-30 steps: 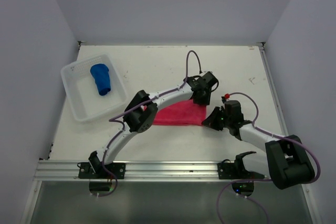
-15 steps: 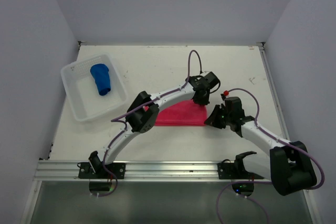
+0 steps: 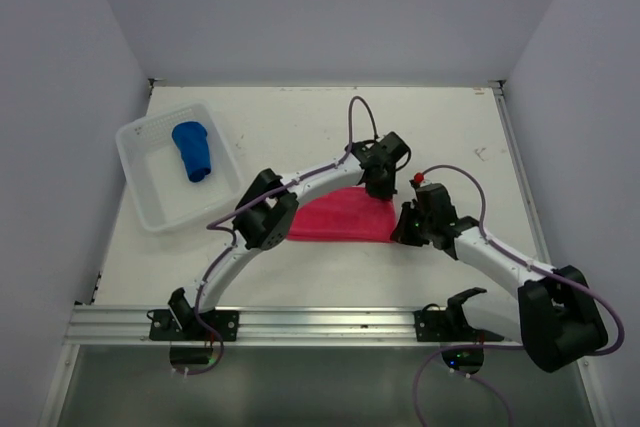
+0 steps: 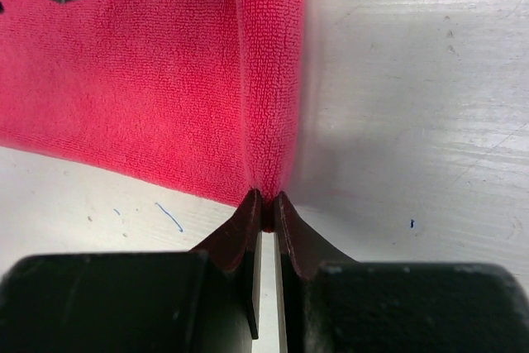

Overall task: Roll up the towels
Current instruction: Roll the towel

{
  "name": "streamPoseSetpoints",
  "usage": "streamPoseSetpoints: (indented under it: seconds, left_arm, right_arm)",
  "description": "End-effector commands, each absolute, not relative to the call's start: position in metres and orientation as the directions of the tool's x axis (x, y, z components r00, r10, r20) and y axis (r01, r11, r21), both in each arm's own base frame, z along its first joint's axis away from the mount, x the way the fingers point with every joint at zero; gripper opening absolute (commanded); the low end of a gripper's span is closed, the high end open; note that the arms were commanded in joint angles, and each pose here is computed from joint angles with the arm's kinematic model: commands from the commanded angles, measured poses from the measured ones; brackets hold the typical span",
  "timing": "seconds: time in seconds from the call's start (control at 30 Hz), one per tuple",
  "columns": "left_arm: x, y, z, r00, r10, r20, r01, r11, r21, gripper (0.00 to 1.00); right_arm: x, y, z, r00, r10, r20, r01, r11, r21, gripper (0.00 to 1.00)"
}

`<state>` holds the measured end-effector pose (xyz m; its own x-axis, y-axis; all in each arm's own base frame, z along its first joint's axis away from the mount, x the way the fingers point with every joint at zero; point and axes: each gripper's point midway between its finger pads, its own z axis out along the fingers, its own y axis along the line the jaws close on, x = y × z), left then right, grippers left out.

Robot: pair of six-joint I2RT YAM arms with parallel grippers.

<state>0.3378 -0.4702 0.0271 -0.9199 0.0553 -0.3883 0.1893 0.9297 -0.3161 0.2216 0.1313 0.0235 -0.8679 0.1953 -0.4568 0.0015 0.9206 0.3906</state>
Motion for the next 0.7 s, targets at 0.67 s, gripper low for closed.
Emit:
streamPoseSetpoints:
  seconds: [0.67]
  left_arm:
    - [0.377, -0.474, 0.117, -0.885, -0.133, -0.445, 0.205, 0.747, -0.632, 0.0]
  right_arm:
    - [0.224, 0.117, 0.053, -0.813, 0.03, -0.582, -0.024, 0.996, 0.085, 0.0]
